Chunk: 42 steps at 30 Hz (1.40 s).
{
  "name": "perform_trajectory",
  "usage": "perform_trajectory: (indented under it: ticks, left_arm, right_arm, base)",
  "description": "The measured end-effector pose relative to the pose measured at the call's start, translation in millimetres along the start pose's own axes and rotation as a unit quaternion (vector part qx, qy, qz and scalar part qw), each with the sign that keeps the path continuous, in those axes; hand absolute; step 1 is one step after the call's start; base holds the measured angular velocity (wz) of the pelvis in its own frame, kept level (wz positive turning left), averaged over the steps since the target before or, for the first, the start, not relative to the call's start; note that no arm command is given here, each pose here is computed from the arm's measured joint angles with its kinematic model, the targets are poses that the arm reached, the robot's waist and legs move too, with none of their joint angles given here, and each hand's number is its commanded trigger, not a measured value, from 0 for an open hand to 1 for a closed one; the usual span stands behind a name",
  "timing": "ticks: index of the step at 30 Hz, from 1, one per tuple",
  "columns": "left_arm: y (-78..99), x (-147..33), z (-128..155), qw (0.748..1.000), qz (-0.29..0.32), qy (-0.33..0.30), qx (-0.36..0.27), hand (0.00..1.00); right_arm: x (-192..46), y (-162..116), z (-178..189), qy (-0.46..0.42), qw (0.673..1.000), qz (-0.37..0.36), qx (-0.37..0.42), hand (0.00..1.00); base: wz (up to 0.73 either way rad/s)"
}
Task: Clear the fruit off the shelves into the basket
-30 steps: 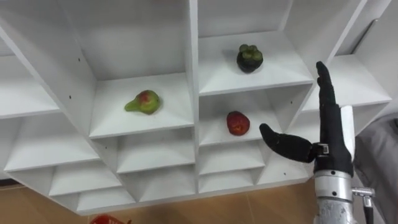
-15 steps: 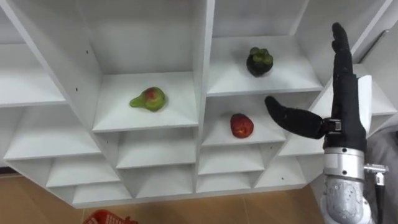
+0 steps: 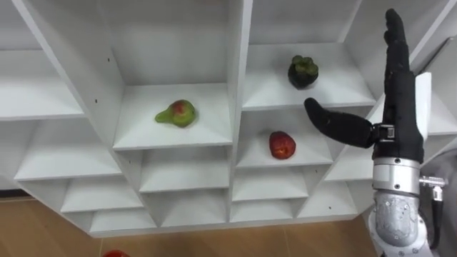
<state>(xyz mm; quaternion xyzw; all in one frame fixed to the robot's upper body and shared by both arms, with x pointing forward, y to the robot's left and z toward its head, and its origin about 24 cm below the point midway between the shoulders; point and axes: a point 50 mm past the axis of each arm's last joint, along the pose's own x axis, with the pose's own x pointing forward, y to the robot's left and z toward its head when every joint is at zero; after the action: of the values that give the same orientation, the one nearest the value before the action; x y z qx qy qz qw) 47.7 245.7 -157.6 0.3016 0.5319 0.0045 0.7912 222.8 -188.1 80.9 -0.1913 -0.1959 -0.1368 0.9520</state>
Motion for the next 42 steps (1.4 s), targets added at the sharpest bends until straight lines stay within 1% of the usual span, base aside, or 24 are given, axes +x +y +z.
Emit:
perform_trajectory:
  ticks: [5,14,17,21,30,37,42]
  left_arm:
    - [-0.1,-0.1,-1.0,1.0,0.0,0.004,0.001,1.0]
    - [-0.8,-0.6,-4.8,1.0,-0.001,0.021,0.005,1.0]
    - [-0.3,-0.3,-3.4,1.0,-0.001,0.018,0.005,1.0]
    - [0.9,0.2,-2.4,1.0,0.002,0.022,0.004,1.0]
    - [5.7,5.0,14.8,1.0,0.002,0.003,0.001,1.0]
    - [2.7,4.7,16.2,1.0,-0.015,0.006,0.0,1.0]
    - [3.4,4.8,21.8,1.0,-0.013,-0.006,-0.002,1.0]
  right_arm:
    - [6.8,-3.0,-9.3,0.014,1.0,-0.005,-0.008,0.0]
    - [15.9,-9.8,-27.7,0.038,0.998,0.023,-0.047,0.0]
    - [15.6,-9.7,-32.6,0.049,0.997,0.025,-0.049,0.0]
    - [24.9,-8.4,-40.8,0.073,0.996,0.024,-0.041,0.0]
    - [45.3,-6.6,-35.6,0.072,0.996,0.027,-0.035,0.0]
    - [48.5,-5.1,-36.6,0.08,0.996,0.035,-0.036,0.0]
    - [46.3,-1.6,-40.2,0.084,0.993,0.051,-0.061,0.0]
  base:
    - [0.0]
    - [0.0]
    - [0.0]
    - [0.0]
    - [0.05]
    - [0.08]
    - [0.0]
